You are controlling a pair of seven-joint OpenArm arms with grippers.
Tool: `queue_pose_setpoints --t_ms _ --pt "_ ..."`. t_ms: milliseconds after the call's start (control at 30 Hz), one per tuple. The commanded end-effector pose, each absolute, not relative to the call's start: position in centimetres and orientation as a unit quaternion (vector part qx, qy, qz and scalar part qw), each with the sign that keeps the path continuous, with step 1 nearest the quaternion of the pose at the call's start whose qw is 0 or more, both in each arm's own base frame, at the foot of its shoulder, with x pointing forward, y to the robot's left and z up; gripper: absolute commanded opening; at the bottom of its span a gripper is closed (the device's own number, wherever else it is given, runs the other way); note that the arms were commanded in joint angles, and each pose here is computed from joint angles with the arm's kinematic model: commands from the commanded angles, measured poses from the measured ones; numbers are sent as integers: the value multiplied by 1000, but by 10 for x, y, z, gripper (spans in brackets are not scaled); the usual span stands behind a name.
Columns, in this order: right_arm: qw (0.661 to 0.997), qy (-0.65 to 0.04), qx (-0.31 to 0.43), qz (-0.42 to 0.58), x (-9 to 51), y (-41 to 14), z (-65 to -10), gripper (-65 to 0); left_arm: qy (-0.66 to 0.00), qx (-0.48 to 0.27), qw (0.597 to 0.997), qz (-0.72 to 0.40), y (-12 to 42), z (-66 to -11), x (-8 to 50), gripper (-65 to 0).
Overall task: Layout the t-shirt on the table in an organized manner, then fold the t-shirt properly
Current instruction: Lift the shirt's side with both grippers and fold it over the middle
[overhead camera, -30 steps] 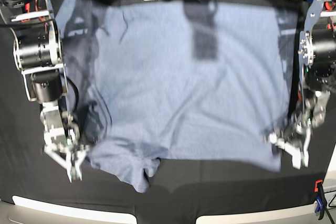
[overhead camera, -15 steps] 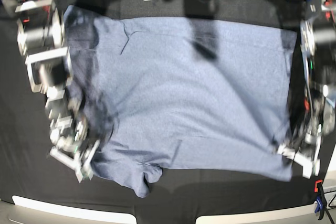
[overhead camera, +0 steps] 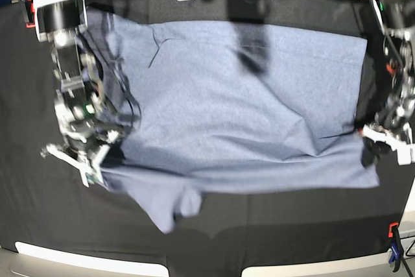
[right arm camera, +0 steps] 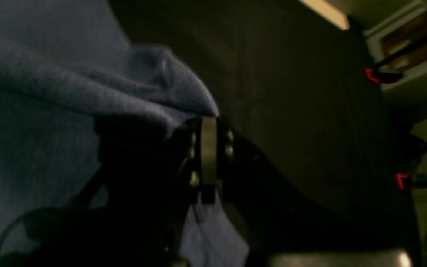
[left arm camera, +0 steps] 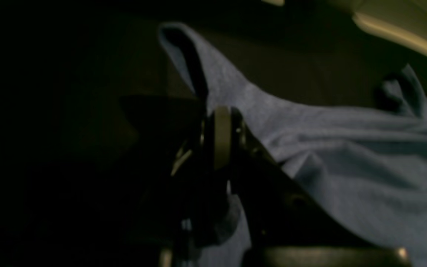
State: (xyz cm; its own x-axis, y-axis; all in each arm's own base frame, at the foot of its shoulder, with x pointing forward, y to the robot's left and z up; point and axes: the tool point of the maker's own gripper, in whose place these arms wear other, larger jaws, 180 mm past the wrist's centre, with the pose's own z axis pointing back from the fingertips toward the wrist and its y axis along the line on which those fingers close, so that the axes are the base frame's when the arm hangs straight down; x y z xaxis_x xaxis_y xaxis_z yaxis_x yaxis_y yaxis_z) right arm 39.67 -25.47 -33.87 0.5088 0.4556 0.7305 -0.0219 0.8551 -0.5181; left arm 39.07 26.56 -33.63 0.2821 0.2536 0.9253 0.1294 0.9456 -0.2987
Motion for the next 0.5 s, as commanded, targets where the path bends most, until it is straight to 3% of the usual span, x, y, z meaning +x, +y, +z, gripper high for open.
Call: queue_pose_setpoints --t_ms 0,133,167,267,300,467 --pt "825 -494 -239 134 398 -262 -322 -650 -623 -158 765 34 272 -316 394 -650" --pt "850 -466 -217 118 372 -265 -347 -650 -610 -155 776 31 270 -329 379 -650" --pt "857 -458 -204 115 369 -264 -352 -603 -609 -155 777 31 270 -330 378 -650" --pt "870 -449 -153 131 369 -251 -358 -376 -609 -155 777 31 270 -330 378 -650" --pt "871 -452 -139 136 371 -246 -357 -337 -610 -155 777 31 270 -329 379 -650" --pt "864 -490 -67 96 406 -229 -323 -326 -611 -155 776 32 270 -329 379 -650"
